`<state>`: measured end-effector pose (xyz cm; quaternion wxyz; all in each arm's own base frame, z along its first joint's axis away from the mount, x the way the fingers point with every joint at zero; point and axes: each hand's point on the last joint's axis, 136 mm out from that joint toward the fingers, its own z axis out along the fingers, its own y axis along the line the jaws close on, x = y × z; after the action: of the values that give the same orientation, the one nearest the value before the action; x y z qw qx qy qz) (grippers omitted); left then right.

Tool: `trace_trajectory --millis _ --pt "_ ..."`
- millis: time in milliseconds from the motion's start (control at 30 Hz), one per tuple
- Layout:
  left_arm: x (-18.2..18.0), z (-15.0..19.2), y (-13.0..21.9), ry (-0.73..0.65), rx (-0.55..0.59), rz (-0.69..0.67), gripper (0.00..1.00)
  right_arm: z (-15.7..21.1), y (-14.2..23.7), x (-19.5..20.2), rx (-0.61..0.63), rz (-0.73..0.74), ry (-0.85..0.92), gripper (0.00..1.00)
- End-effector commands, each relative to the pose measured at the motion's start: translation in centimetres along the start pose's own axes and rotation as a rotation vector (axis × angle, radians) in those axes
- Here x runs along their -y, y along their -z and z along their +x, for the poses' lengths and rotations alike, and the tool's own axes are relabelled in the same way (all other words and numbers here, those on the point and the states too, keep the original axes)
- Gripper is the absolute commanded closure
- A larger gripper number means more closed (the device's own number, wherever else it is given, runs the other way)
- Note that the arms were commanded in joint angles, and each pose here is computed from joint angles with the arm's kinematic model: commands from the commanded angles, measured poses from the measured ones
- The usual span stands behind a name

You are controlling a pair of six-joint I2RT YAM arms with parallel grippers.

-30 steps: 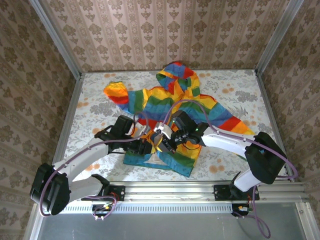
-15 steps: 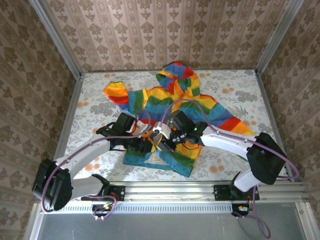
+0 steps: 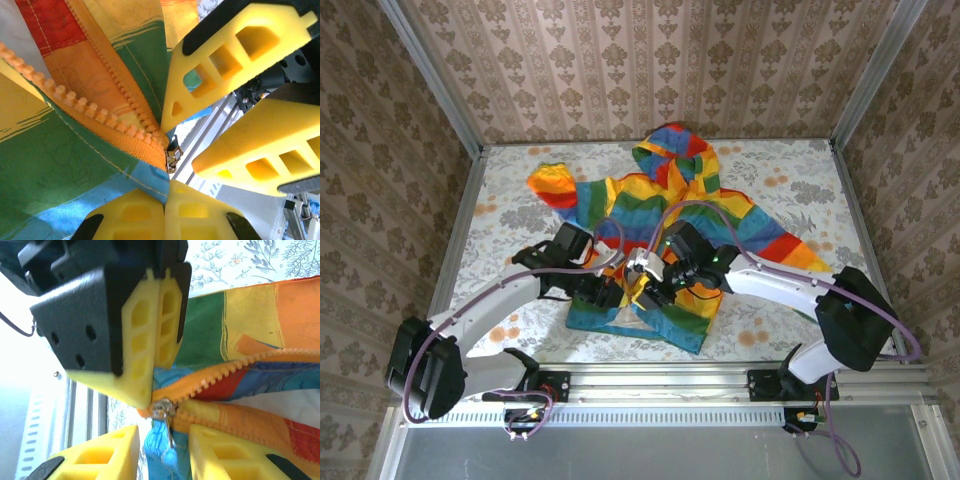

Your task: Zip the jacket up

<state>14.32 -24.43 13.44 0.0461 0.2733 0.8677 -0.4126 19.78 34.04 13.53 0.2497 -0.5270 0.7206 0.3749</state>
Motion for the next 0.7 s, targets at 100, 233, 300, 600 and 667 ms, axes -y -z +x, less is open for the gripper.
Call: trace_trajectory --millis 100,233,300,600,667 --pt "0.9 -0.1 0.2 -0.032 -0.02 0.031 1.0 -0.5 0.7 0.8 0.043 0.089 0.093 0.65" --pt "0.9 -0.2 0.3 -0.031 -0.02 0.029 1.0 -0.5 0.5 0.9 0.038 0.106 0.092 0.66" --pt "0.9 -0.1 0.3 -0.031 -0.02 0.028 1.0 -0.6 0.4 0.9 0.038 0.113 0.097 0.68" --pt "1.0 -0.3 0.4 -0.034 -0.017 0.022 1.0 -0.8 -0.2 0.7 0.021 0.103 0.099 0.7" --pt "0.9 -0.3 0.4 -0.033 -0.019 0.022 1.0 -0.8 -0.4 0.6 0.017 0.096 0.101 0.7"
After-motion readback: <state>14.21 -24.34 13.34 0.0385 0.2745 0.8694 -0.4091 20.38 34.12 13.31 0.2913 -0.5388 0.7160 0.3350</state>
